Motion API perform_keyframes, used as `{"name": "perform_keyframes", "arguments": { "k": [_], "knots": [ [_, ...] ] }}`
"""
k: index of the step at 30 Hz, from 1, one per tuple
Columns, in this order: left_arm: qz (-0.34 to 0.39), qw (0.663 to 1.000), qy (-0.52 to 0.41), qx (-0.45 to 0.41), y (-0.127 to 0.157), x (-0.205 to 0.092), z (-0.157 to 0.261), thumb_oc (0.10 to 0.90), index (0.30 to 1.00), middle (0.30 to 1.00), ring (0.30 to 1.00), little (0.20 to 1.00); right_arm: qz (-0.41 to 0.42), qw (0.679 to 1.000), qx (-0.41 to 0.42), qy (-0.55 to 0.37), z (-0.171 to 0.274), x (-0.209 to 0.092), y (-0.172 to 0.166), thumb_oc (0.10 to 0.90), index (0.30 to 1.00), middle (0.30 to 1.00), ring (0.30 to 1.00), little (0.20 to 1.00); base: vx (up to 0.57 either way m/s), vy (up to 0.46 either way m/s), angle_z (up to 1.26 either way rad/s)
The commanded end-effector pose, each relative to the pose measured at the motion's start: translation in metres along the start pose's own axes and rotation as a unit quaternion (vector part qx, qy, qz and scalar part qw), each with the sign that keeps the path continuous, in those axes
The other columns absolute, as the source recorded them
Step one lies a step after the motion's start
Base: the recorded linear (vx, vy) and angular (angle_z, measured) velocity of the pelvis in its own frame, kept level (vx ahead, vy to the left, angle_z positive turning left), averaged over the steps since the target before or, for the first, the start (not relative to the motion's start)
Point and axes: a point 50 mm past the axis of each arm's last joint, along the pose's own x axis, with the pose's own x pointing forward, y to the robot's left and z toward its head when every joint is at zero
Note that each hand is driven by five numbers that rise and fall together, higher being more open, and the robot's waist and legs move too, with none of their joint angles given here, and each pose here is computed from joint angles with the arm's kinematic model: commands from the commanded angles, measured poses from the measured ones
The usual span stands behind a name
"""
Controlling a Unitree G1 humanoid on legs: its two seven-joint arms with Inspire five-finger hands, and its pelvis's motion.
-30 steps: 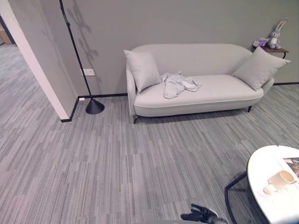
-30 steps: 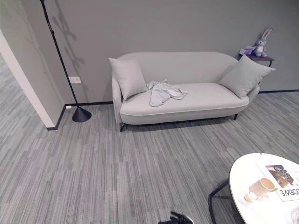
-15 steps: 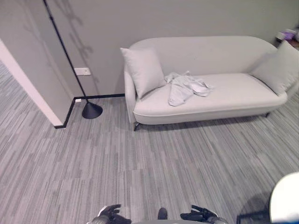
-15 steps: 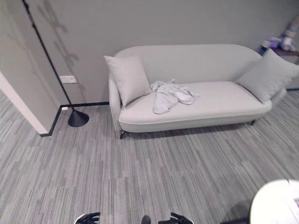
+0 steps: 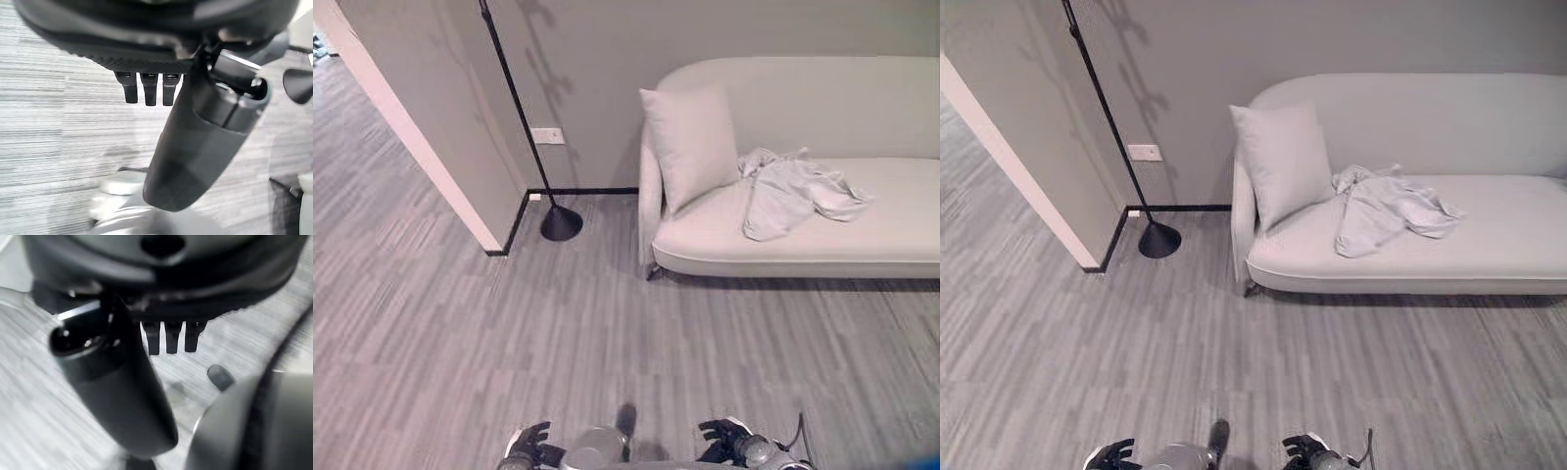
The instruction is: Hang the clothes on the sofa on the clothes rack.
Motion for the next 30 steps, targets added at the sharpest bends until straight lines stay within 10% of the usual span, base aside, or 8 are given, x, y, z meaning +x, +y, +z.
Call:
{"name": "perform_keyframes", "arguments": {
  "k": [1,17,30],
  "knots": [
    [-0.014,0.997,0.08,-0.011,0.0,-0.007,-0.036,0.8,0.9,0.9,0.9,0.9,0.023,0.998,0.049,-0.011,0.005,0.001,0.01,0.8,0.9,0.9,0.9,0.9,0.65,0.17,0.12],
    [0.021,0.999,-0.035,0.001,0.02,0.006,0.031,0.8,0.9,0.9,0.9,0.9,0.002,0.995,0.086,-0.047,0.023,0.001,0.001,0.8,0.9,0.9,0.9,0.9,0.27,0.011,0.25],
    [0.065,0.991,0.09,-0.072,0.041,-0.01,-0.044,0.8,0.9,0.9,0.9,0.9,-0.012,0.991,0.136,0.003,-0.011,-0.001,0.0,0.8,0.9,0.9,0.9,0.9,0.32,-0.392,0.12]
  ]
}}
